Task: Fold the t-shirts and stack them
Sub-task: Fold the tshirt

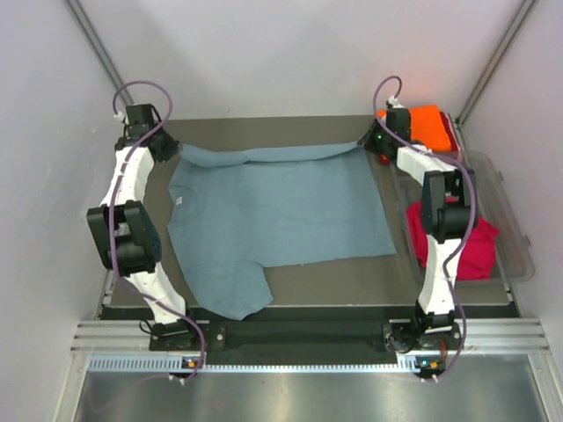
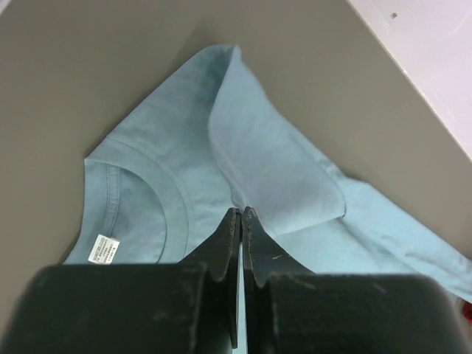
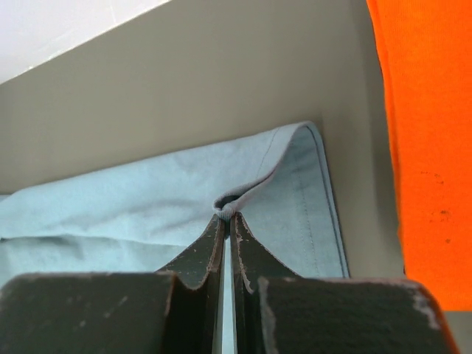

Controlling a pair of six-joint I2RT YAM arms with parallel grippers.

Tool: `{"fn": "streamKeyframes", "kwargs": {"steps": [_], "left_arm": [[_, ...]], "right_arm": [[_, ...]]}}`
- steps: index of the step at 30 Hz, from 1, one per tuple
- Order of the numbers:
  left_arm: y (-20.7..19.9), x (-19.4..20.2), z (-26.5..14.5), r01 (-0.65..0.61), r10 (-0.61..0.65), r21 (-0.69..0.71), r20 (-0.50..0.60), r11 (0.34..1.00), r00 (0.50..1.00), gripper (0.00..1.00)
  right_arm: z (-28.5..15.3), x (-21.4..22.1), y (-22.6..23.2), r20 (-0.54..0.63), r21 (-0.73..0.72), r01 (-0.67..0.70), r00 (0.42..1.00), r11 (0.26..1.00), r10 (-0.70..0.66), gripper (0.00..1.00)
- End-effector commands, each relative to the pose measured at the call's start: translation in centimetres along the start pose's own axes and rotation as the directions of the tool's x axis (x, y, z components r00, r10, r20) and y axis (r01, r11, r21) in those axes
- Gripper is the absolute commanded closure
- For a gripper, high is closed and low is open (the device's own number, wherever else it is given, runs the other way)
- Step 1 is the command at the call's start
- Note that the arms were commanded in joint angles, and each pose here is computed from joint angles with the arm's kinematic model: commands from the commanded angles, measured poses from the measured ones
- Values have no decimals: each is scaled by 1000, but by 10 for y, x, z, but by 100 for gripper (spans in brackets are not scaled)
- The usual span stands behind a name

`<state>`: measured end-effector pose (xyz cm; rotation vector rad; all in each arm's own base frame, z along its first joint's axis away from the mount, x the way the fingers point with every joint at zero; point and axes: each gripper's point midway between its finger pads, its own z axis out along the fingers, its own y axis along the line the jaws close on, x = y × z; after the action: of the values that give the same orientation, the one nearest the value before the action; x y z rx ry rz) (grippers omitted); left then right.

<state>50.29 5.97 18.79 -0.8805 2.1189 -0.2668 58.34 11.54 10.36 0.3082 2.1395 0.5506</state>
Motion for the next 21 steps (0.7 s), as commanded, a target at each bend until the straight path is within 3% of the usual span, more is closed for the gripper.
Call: {"fn": "streamKeyframes", "kwargs": {"steps": [1,11,21], "left_arm": [[-17,-32,-36,-13,11,27,80,1000,997,100],[8,-16,-47,-28,30,-78,17,997,999,100],[12,12,-80,-65,61,-45,-80,997,995,100]], "right_arm": [[-27,-43,20,105,-29,39,994,999,-35,100],[-50,-38,15,99,12,56,993,998,-56,100],[-62,-21,8,72,9,39,997,999,-40,100]]}}
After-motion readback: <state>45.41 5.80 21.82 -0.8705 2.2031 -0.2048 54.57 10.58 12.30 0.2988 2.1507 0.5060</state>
